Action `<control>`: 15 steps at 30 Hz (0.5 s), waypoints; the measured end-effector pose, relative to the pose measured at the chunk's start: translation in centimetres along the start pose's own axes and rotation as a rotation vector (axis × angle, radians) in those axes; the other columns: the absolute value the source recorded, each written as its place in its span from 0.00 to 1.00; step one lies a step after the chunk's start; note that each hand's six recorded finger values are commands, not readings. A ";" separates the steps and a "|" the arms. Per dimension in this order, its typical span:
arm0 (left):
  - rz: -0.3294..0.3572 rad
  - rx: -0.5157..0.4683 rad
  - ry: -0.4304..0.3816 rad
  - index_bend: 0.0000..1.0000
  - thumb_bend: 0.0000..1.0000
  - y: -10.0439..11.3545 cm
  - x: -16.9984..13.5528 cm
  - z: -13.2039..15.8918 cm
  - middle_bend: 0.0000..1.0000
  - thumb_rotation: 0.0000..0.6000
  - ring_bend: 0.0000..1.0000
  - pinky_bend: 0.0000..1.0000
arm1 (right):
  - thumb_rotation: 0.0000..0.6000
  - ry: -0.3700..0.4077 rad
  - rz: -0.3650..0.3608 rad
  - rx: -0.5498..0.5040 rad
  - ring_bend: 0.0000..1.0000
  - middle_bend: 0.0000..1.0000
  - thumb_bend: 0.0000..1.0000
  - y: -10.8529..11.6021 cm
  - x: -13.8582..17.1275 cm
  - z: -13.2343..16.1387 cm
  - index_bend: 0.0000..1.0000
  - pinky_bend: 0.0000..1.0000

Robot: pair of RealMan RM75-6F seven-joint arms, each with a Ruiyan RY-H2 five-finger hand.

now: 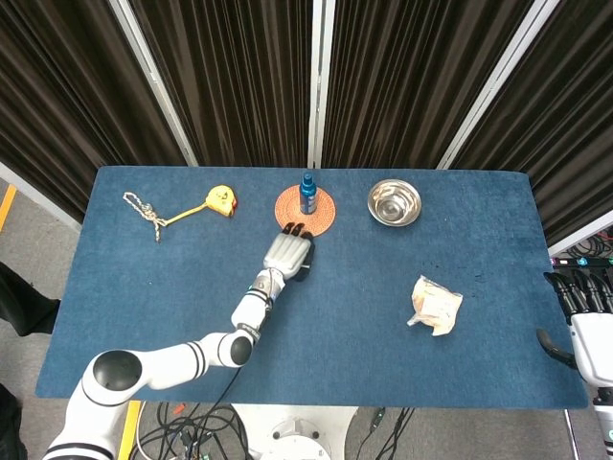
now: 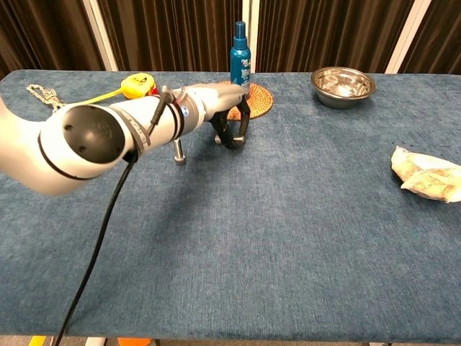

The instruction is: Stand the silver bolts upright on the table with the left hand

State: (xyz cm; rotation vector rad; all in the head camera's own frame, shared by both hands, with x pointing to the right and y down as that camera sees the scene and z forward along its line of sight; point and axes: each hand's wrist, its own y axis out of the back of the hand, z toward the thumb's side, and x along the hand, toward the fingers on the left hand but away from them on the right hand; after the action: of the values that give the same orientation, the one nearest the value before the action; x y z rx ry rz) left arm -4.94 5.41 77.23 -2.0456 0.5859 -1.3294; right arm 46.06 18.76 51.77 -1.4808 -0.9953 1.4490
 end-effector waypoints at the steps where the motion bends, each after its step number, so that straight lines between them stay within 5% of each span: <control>1: 0.001 -0.026 0.001 0.56 0.37 0.3 -0.1 -0.1 0.20 1.00 0.00 0.00 | 1.00 0.001 0.000 0.000 0.00 0.15 0.19 0.0 0.0 0.0 0.09 0.02; 15: -0.017 -0.231 0.031 0.51 0.37 1.2 -0.8 -2.0 0.20 1.00 0.00 0.00 | 1.00 0.013 -0.006 0.002 0.00 0.15 0.19 0.1 0.2 0.5 0.09 0.02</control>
State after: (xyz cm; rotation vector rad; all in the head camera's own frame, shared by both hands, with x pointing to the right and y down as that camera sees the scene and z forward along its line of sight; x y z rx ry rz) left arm -7.14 4.60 76.43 -2.2211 0.7691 -1.3580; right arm 45.57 18.89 51.58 -1.4830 -0.9894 1.4340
